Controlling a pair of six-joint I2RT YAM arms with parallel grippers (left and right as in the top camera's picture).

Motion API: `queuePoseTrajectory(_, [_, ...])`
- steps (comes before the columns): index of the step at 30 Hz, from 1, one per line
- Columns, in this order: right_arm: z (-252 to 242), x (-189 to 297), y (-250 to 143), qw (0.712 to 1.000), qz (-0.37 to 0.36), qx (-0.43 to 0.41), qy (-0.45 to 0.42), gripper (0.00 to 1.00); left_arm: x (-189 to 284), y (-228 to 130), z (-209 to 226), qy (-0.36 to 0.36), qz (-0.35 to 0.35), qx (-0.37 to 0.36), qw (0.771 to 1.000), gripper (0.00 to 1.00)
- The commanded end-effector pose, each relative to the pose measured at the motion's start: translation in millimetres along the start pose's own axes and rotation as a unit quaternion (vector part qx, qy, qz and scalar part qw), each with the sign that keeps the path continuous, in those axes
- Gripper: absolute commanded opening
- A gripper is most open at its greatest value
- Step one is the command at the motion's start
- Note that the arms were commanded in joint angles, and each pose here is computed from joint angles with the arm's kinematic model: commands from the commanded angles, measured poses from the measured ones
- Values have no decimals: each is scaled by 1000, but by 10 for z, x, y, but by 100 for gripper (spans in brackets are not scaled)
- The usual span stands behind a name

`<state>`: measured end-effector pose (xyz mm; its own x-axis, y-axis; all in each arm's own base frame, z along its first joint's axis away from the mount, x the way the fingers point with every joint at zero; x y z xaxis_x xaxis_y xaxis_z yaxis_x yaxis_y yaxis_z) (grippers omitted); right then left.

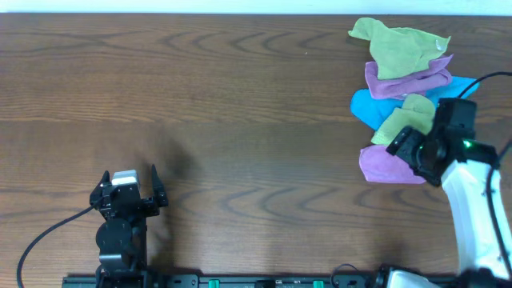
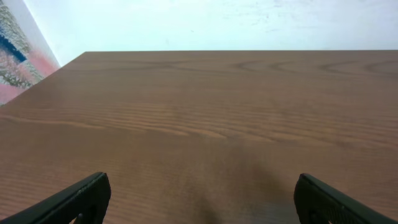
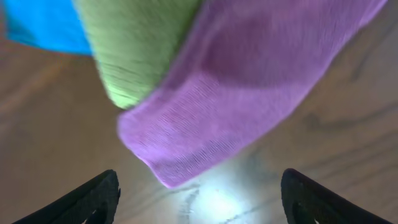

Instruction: Fold the cloth

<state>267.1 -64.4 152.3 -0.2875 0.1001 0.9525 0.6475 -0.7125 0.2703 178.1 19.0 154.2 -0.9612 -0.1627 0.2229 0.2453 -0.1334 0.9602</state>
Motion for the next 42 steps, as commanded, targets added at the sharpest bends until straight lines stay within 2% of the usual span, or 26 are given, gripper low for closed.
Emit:
queuePoseTrajectory(1, [-35,-63,88,999,-1,-30,-13,83,-34,-138,-7,4,21,3,1000,95])
queuePoseTrajectory(9, [-62,-347,344,997,-50,-30,-54,88,-34,-138,-7,4,20,3,1000,95])
queuePoseTrajectory(11, [-44,-433,375,997,-50,-22,-54,85,-34,-138,-7,4,21,3,1000,95])
queuePoseTrajectory(12, [-36,-473,386,997,-50,-21,-54,82,-34,-138,-7,4,21,3,1000,95])
queuePoseTrajectory(15, [-8,-568,427,997,-54,-17,-52,59,-34,-138,-8,4,21,3,1000,95])
queuePoseTrajectory(16, [0,-582,439,997,-56,-17,-50,55,-34,-138,-7,4,21,3,1000,95])
queuePoseTrajectory(22, [34,-542,495,997,-66,-18,-43,45,-34,-138,-8,4,21,3,1000,95])
queuePoseTrajectory(27, [112,-482,512,998,-53,-17,-21,42,-34,-138,-7,4,21,3,1000,95])
queuePoseTrajectory(34, [164,-379,601,998,-61,-10,-16,9,-34,-138,-7,4,21,3,1000,95])
queuePoseTrajectory(38, [157,-379,605,998,-63,-10,-19,1,-34,-138,-7,4,21,3,1000,95])
queuePoseTrajectory(39, [156,-379,604,998,-63,-10,-20,2,-34,-138,-7,4,21,3,1000,95])
queuePoseTrajectory(40, [154,-380,599,998,-61,-10,-20,8,-34,-138,-7,4,20,3,1000,95])
queuePoseTrajectory(41, [149,-380,591,998,-59,-10,-22,26,-34,-138,-7,4,21,3,1000,95])
queuePoseTrajectory(42, [141,-381,579,998,-56,-10,-24,27,-34,-138,-7,4,21,3,1000,95])
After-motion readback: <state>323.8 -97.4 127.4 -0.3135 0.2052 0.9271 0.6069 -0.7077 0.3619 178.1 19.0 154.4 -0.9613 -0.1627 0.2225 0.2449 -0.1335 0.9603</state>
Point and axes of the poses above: each gripper's point midway between its finger pads, its own x axis back along the fingers, its own z axis along the line the jaws close on, y = z × x, the point moved 6 cm from there along x, back along the fingers, and after that the axes turned 6 degrees about -x, right-handed, at the moved point
